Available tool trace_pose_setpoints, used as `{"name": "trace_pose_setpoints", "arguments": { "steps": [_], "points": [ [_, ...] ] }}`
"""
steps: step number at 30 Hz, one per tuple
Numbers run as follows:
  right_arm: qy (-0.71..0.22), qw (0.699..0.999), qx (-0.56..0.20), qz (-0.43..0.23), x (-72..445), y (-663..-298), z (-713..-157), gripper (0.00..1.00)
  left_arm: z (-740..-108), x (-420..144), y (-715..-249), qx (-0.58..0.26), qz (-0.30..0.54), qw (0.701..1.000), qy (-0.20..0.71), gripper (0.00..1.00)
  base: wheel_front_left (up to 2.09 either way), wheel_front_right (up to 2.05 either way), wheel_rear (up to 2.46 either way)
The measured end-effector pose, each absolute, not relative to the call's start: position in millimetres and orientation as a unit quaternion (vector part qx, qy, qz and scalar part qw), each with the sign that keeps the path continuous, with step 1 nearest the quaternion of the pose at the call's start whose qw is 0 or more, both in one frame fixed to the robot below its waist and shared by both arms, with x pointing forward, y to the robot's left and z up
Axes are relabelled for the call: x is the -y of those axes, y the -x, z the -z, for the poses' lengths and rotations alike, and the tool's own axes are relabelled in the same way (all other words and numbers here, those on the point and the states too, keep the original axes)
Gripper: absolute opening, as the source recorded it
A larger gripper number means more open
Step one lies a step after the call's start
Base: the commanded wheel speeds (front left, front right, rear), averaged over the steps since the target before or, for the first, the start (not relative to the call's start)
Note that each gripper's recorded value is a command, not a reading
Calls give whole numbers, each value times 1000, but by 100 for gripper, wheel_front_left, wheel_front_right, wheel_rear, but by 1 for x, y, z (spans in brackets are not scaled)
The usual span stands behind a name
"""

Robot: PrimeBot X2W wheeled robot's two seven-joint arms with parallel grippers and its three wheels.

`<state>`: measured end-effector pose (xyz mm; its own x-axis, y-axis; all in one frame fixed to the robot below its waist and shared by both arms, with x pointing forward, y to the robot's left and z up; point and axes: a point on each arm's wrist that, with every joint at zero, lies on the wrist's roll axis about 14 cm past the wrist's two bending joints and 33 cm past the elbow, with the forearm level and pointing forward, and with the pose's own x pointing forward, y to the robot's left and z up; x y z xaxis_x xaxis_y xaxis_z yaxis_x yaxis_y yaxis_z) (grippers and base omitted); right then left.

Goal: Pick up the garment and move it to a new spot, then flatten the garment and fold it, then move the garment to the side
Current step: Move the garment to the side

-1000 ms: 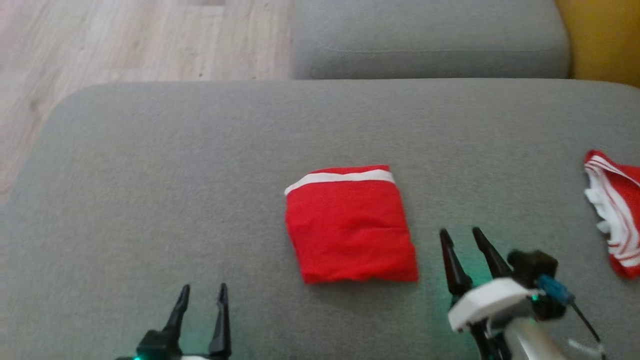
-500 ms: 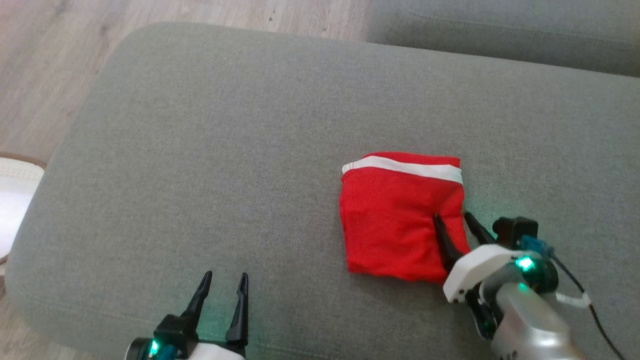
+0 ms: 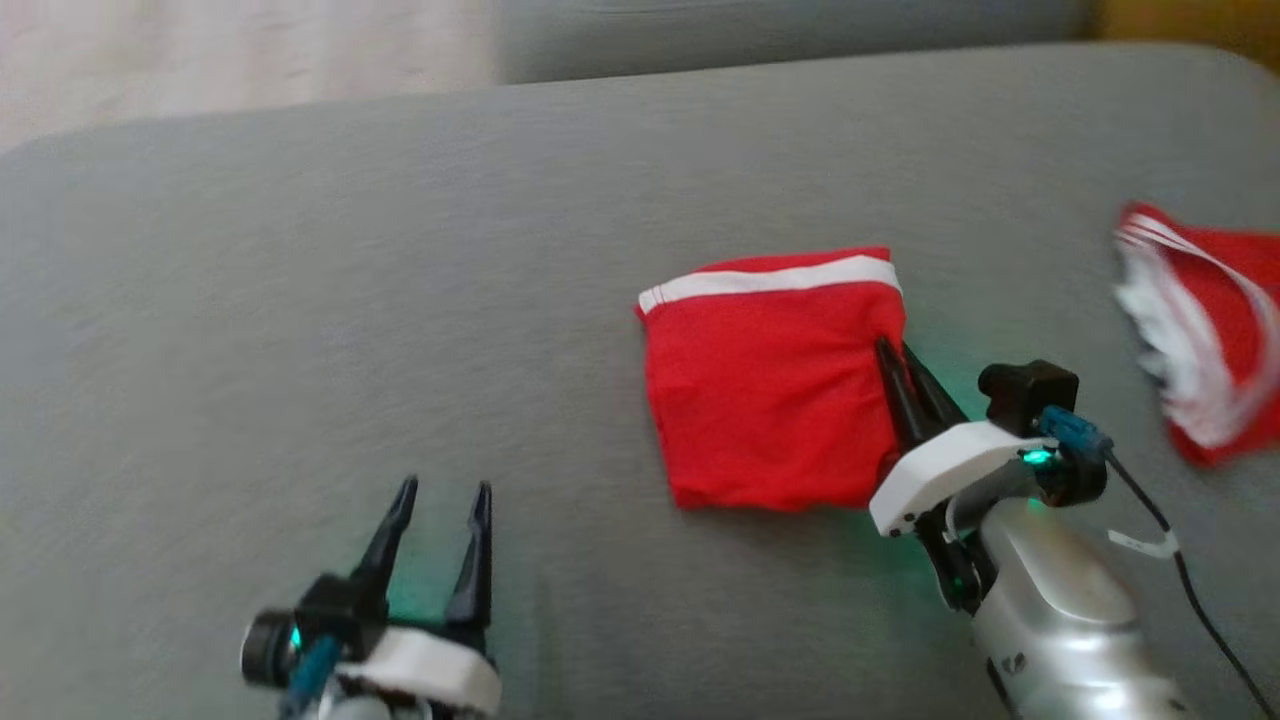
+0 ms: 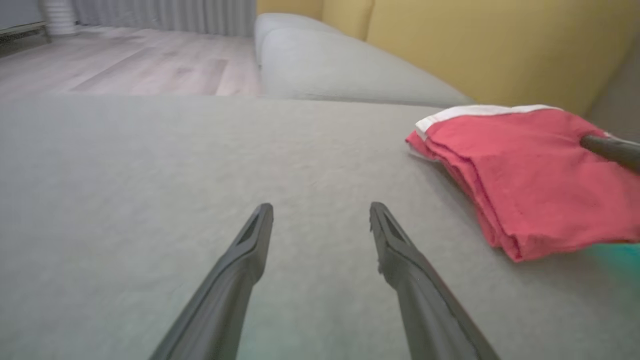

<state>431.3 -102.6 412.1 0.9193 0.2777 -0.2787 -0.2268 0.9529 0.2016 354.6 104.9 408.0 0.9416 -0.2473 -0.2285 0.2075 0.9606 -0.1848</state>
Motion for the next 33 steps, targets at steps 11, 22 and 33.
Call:
{"name": "trace_pose_setpoints", "arguments": {
  "steps": [11, 22, 33],
  "points": [
    [-91, 988, -112, 48, 234, -373, -433, 0, -435, 54, -397, -85, 349, 930, 74, 100, 0, 0, 0],
    [-33, 987, -127, 91, 274, -364, -430, 0, -414, 100, -391, -112, 415, 899, 82, 100, 0, 0, 0],
    [154, 971, -108, 146, 391, -441, -507, 13, -397, 38, -403, -131, 333, 930, 81, 100, 0, 0, 0]
  ]
}}
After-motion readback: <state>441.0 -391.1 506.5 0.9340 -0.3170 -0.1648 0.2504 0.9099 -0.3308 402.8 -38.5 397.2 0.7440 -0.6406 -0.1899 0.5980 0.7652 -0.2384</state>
